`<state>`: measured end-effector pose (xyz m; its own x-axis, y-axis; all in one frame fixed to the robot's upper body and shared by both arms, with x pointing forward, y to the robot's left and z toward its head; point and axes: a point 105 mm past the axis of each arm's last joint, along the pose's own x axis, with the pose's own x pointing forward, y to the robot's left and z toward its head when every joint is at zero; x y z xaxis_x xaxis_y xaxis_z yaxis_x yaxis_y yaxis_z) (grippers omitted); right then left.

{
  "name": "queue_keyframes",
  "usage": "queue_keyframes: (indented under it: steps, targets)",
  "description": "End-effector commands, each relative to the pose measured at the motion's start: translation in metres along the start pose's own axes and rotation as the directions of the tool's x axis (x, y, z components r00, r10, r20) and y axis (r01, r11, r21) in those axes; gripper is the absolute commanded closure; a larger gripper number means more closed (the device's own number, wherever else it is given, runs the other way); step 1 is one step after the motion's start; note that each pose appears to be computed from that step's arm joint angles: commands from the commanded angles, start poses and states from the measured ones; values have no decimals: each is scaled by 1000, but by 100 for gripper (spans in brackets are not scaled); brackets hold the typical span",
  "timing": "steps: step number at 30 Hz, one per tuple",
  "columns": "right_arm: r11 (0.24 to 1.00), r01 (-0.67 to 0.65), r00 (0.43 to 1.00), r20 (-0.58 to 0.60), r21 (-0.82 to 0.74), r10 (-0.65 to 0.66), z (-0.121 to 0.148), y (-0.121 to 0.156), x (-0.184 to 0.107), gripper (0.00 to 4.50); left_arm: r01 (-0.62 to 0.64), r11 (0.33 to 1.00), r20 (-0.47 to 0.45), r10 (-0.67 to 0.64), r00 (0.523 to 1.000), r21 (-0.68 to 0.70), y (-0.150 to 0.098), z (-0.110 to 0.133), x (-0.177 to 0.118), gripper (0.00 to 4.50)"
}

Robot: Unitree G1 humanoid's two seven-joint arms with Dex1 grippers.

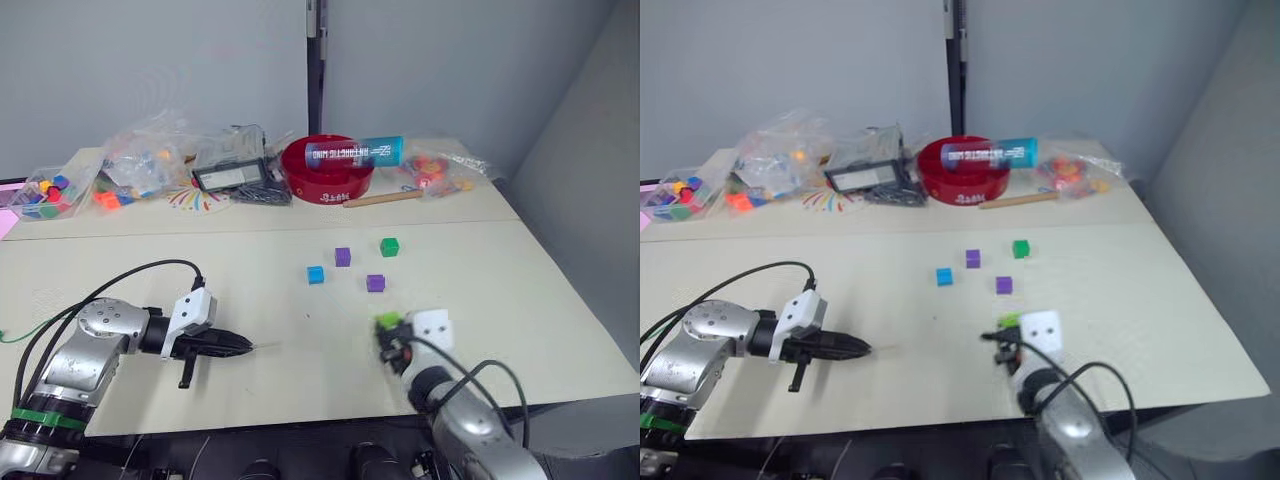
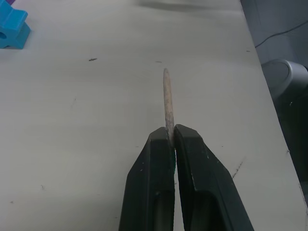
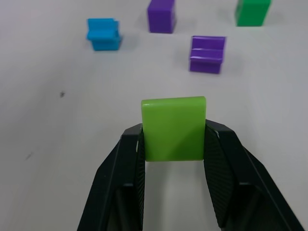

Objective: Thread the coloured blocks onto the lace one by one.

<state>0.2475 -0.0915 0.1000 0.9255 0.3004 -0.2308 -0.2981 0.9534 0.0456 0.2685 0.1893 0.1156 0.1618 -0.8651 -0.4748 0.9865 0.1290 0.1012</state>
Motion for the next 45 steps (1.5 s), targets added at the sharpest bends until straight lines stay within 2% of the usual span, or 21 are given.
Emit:
queue_keyframes:
  steps: [1, 8, 11, 13, 17, 20, 23, 26, 28, 29, 30, 36, 39, 45]
  targets:
    - [998, -55, 998, -33, -6, 55, -5, 10, 1, 334, 19, 1000, -9, -19, 1000, 23, 0, 3, -2, 450]
    - [1000, -12, 986, -168, 28, 16, -47, 16, 16, 334, 34, 999, -24, -34, 999, 24, -3, 6, -7, 450]
    - [999, -4, 983, -184, 38, 11, -52, 17, 16, 334, 37, 999, -27, -36, 999, 23, -2, 7, -8, 450]
    - [998, -12, 994, -112, 61, 19, -38, 16, 12, 231, 37, 999, -33, -36, 999, 22, 0, 6, -10, 450]
    - [999, -49, 999, 6, 13, 49, -8, 0, 0, 99, 36, 999, -29, -35, 999, 20, 1, 6, -9, 450]
    - [986, -154, 987, 32, -68, 157, 5, -3, -5, 3, 30, 999, -16, -30, 999, 21, 2, 6, -7, 450]
    - [958, -248, 967, 26, -146, 255, 15, -13, -6, 3, 20, 1000, -7, -20, 1000, 24, 4, 7, -5, 450]
    - [851, -478, 871, 7, -218, 491, 31, -13, -12, 3, 13, 1000, 3, -13, 1000, 25, 4, 8, -3, 450]
    - [697, -677, 729, -81, -238, 680, 33, -7, -22, 3, 13, 1000, 0, -13, 1000, 26, 2, 7, -3, 450]
    - [594, -757, 646, -171, -275, 744, 30, -11, -20, 3, 14, 1000, -1, -14, 1000, 28, -1, 8, -3, 450]
    - [525, -799, 593, -240, -293, 769, 28, -17, -18, 3, 15, 999, -1, -15, 1000, 29, -2, 9, -3, 450]
    - [314, -851, 491, -428, -420, 759, 17, -42, 28, 3, 15, 1000, -8, -15, 1000, 23, -15, 12, -5, 450]
    - [241, -867, 449, -474, -436, 757, 12, -45, 41, 3, 11, 1000, -12, -11, 1000, 14, -22, 12, -6, 450]
    - [192, -891, 402, -515, -412, 757, -3, -49, 59, 3, -10, 1000, -20, 10, 1000, -1, -30, 14, -11, 450]
